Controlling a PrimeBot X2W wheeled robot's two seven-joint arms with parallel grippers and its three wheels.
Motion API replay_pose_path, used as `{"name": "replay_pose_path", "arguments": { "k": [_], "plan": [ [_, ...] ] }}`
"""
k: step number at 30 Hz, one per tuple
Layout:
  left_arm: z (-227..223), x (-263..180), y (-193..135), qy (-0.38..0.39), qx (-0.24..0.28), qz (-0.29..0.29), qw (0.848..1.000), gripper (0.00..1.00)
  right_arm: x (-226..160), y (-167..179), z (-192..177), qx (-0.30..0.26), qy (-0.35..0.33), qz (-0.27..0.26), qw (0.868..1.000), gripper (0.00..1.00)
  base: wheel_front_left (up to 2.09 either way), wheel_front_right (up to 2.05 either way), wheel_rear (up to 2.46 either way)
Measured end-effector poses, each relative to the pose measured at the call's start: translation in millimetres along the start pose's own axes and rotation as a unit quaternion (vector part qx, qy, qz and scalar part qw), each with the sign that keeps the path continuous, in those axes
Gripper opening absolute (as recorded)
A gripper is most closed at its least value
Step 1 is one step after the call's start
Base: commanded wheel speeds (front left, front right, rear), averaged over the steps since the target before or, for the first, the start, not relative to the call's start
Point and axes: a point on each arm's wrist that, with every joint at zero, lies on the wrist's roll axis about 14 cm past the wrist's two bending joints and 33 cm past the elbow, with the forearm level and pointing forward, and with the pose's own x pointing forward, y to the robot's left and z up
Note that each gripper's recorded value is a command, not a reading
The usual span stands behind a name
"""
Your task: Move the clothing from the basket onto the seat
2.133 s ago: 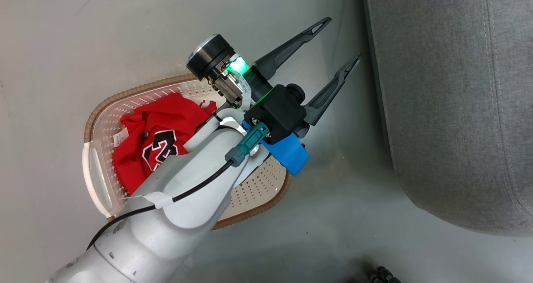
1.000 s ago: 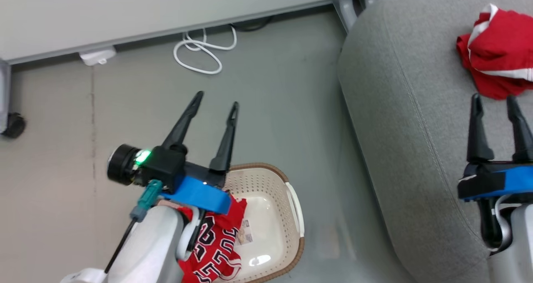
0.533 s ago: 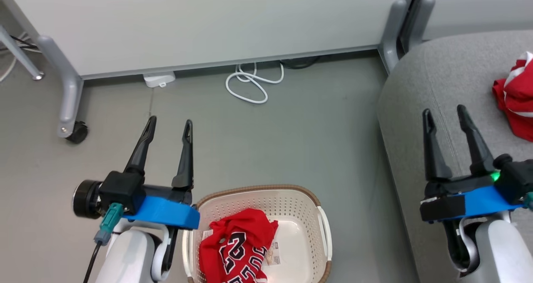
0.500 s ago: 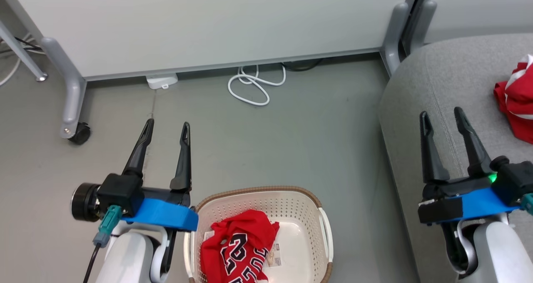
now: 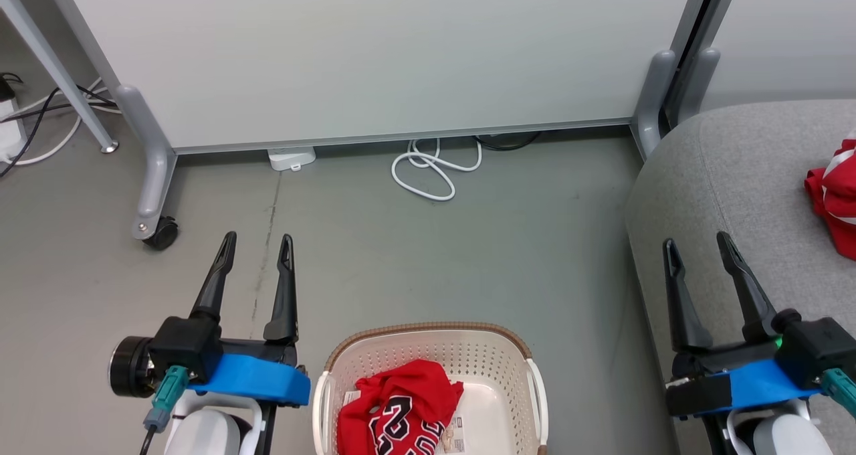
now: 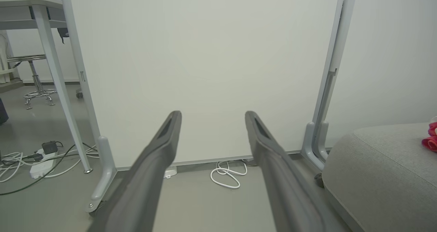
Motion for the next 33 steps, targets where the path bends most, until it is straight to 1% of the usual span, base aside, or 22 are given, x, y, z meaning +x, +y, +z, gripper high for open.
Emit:
{"name": "replay_pose_path", "arguments": {
  "k": [8, 16, 33],
  "plan": [
    [0.6, -10.1, 0.9, 0.000, -0.004, 0.006, 1.000, 1.00, -14.0, -5.2, -0.4, -0.002, 0.004, -0.015, 1.000, 1.00, 0.00, 0.00, 0.00],
    [1.6, -11.4, 0.0, -0.002, -0.004, 0.007, 1.000, 1.00, -19.7, -7.1, -0.3, 0.001, 0.004, -0.023, 1.000, 1.00, 0.00, 0.00, 0.00],
    [1.8, -14.4, 2.5, -0.002, -0.003, 0.009, 1.000, 1.00, -20.8, -5.6, -0.6, 0.001, 0.005, -0.022, 1.000, 1.00, 0.00, 0.00, 0.00]
  ]
}}
